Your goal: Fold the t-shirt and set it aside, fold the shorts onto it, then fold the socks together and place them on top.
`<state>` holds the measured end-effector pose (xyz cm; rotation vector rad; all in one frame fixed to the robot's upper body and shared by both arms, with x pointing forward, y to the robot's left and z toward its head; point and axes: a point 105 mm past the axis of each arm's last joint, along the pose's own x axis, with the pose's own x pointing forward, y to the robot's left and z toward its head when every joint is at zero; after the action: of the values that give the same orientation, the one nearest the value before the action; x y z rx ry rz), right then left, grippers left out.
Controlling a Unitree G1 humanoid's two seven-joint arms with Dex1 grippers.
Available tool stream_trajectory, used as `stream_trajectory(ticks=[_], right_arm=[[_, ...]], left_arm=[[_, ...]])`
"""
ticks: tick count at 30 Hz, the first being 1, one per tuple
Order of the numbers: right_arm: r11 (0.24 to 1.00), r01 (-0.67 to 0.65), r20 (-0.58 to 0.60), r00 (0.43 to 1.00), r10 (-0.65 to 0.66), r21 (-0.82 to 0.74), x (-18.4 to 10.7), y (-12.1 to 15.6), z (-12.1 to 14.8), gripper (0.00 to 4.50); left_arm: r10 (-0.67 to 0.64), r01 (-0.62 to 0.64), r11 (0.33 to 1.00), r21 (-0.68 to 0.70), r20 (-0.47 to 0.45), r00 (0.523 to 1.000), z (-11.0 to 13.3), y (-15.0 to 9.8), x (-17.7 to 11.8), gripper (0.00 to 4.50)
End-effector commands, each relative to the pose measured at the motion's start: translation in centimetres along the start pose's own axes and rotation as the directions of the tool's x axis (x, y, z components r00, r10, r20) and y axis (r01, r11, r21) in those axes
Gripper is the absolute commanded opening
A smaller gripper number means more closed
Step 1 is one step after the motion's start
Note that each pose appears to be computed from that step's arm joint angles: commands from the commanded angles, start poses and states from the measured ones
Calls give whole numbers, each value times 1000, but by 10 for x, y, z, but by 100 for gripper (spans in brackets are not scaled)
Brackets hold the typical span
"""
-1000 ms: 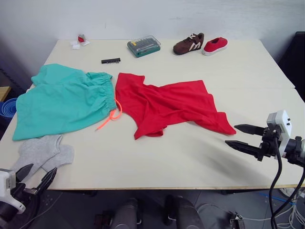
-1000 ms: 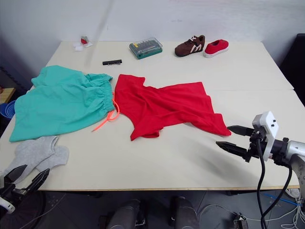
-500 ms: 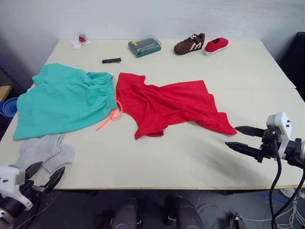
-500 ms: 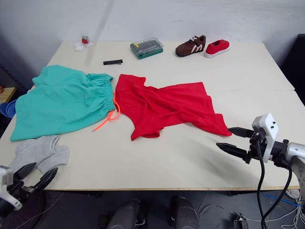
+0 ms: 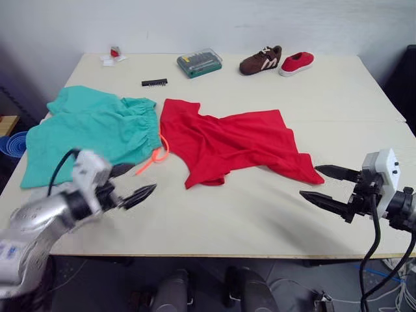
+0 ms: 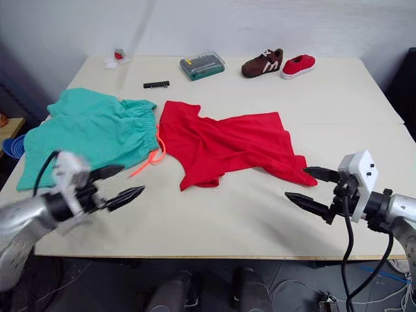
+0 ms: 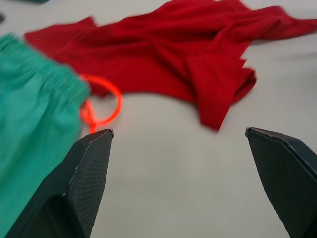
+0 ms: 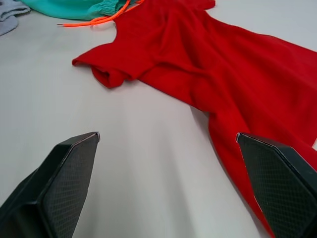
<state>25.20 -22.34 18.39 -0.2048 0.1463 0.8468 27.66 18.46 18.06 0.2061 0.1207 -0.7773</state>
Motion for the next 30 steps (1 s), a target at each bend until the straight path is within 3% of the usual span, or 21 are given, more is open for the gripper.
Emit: stream_trajectory(ticks=[1, 9, 16, 26, 30], right_arm=[[999, 17, 42, 999, -15, -50, 3, 9, 13, 450], [994, 94, 62, 994, -91, -50, 9, 18, 12, 450], [993, 100, 87, 992, -95, -58, 22, 30, 16, 450], [990, 140, 107, 985, -136, -25, 26, 37, 10, 450], [989, 148, 119, 982, -146, -6, 26, 39, 10, 450]], left_arm=[[-82, 84, 996, 25, -72, 994, 9, -7, 37, 448], [-251, 255, 967, 26, -110, 962, 38, -34, 122, 448], [-299, 337, 933, 127, -248, 921, 24, -50, 154, 448], [-237, 304, 929, 210, -290, 927, 7, -56, 187, 448], [-250, 322, 923, 212, -305, 919, 3, -59, 187, 356]])
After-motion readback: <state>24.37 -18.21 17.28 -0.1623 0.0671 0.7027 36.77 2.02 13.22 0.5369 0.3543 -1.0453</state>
